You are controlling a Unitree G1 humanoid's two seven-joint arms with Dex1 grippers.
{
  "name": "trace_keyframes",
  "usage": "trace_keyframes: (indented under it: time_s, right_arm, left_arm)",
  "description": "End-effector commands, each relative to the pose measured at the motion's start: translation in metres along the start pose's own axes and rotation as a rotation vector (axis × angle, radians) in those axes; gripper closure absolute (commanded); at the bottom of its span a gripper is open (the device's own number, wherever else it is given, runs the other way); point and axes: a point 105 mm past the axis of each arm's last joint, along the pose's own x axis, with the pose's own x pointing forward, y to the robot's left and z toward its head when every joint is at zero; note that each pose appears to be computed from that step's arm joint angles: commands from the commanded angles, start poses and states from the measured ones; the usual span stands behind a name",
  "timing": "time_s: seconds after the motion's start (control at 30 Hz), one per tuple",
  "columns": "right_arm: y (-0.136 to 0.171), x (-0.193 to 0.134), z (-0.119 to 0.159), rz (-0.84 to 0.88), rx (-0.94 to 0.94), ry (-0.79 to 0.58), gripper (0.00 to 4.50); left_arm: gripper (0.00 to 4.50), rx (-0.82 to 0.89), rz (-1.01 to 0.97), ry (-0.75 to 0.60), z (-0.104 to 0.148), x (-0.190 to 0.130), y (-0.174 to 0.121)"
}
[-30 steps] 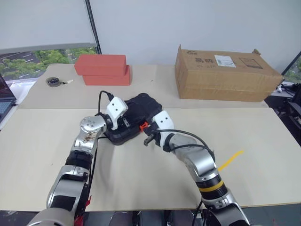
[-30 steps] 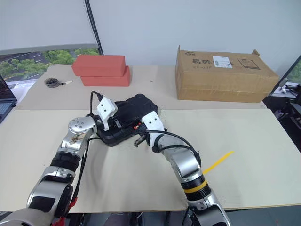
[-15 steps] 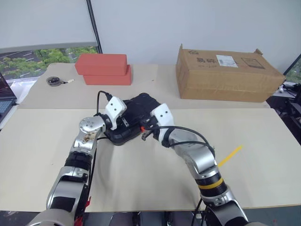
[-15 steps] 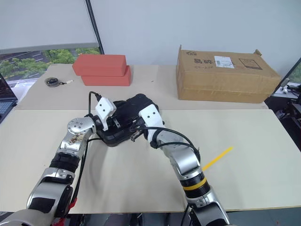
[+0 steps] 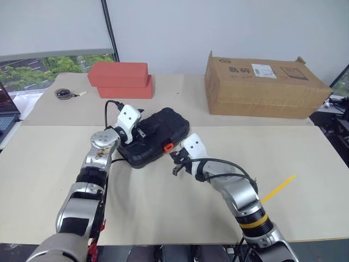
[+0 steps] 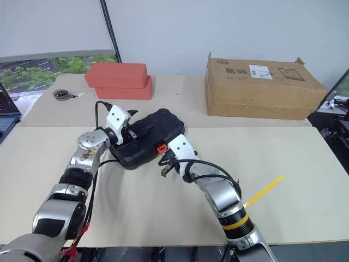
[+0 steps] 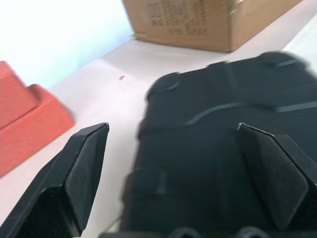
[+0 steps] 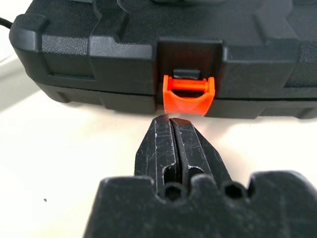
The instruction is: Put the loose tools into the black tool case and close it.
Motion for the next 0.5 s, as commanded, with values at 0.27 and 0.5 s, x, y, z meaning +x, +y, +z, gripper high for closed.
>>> trace_keyframes:
  time_s: [0.27, 0.5]
  right_arm:
    - [-0.008, 0.010, 0.023, -0.036, -0.073, -0.084, 4.43]
    - [-0.010, 0.011, 0.039, -0.045, -0.080, -0.137, 4.43]
  left_arm:
    - [0.00, -0.005, -0.127, 0.254, -0.070, -0.006, -0.046]
    - [0.00, -0.004, -0.173, 0.263, -0.078, -0.005, -0.066]
